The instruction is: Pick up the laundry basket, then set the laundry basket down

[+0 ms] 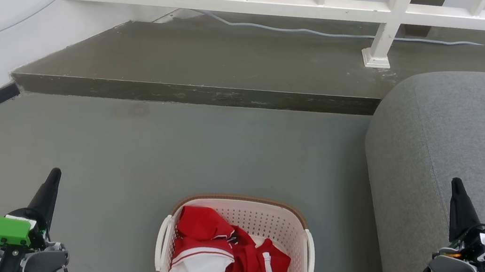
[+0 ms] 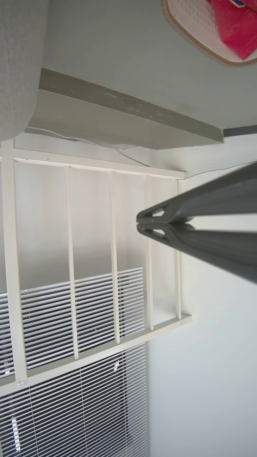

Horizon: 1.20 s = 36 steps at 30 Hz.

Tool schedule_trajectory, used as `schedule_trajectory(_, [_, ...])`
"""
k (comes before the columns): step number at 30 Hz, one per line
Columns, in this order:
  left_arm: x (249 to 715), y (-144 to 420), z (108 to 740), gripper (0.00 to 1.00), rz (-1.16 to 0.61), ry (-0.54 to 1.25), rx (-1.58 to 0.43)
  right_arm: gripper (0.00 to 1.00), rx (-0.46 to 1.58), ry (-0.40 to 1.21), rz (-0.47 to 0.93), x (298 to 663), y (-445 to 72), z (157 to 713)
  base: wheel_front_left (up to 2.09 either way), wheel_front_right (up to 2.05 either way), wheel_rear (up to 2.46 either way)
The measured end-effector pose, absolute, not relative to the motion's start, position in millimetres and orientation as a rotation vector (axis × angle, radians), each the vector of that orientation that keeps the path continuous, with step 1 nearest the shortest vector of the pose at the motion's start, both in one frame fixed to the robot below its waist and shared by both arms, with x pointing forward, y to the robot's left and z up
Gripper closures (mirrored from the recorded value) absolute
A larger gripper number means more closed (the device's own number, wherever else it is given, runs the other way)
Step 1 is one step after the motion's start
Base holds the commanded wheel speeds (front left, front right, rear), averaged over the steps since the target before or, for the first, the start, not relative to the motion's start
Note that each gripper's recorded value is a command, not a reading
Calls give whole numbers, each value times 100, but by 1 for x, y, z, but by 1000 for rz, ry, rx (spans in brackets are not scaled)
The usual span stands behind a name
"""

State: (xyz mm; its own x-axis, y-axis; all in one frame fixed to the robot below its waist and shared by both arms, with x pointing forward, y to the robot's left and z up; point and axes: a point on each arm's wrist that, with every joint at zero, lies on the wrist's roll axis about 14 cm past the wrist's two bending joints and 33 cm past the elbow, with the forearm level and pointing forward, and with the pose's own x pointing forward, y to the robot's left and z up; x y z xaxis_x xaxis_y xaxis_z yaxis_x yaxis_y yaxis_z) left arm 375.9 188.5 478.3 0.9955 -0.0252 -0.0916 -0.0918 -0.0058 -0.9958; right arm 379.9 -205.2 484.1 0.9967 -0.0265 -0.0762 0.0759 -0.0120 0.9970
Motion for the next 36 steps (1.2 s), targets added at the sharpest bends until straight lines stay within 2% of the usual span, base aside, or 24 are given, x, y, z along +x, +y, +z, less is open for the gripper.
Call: schedule_trajectory(36, [376, 188, 478, 100, 53, 92, -1576, 100, 1581, 39, -81, 380, -205, 484, 0, 0, 0])
